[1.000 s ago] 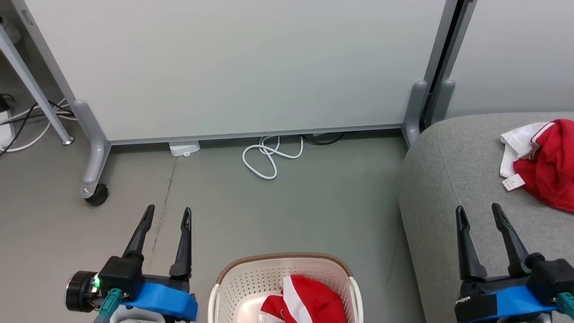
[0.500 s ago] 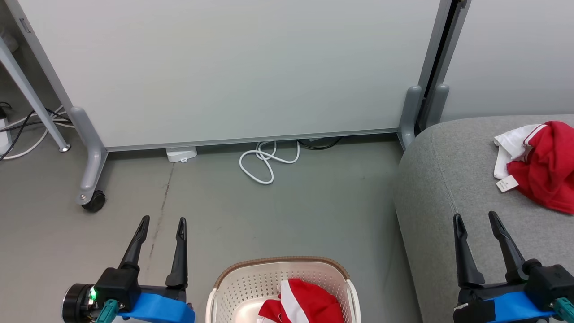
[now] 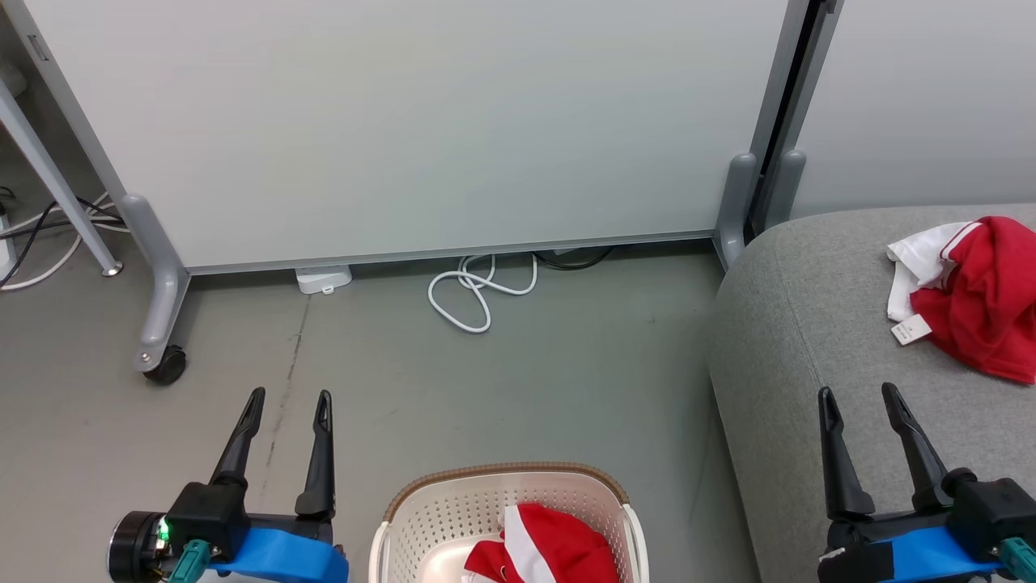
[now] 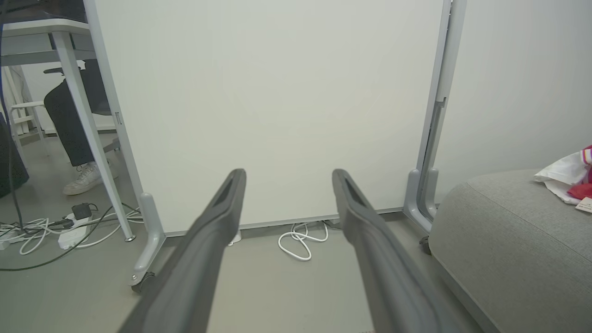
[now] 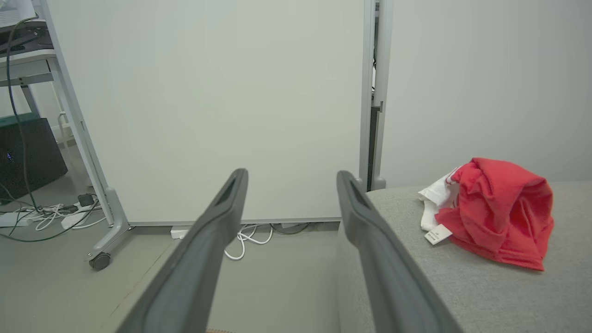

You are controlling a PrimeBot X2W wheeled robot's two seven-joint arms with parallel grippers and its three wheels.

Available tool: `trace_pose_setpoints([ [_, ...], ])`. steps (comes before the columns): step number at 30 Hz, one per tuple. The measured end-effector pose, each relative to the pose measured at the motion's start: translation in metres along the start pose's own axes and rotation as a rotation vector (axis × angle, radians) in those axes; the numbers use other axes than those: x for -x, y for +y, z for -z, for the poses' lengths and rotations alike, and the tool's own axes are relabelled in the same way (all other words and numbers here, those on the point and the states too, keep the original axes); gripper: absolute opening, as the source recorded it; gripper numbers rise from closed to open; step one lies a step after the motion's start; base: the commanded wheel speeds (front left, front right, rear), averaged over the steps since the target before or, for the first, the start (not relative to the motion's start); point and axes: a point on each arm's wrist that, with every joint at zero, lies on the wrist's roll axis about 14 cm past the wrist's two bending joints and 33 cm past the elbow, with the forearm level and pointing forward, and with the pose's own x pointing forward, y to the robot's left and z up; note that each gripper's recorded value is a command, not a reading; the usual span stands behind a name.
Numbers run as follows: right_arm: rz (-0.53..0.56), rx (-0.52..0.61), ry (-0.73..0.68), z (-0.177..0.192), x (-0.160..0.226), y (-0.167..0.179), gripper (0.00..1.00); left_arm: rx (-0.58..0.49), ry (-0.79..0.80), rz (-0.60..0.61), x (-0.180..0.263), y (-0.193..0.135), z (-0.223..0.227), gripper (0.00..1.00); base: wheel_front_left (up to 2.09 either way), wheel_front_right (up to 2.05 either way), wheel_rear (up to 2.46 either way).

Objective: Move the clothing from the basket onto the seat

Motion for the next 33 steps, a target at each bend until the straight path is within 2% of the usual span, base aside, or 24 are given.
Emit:
trace_pose_setpoints([
  [21,0.007,-0.009,0.006,0.002,0.001,-0.002,1.00,-0.028,0.021,0.036,-0.002,-0.005,0.006,1.00,0.00,0.00,0.00],
  [33,0.028,0.000,0.022,0.009,-0.005,-0.009,1.00,-0.077,0.119,0.218,-0.034,-0.044,0.037,1.00,0.00,0.00,0.00],
])
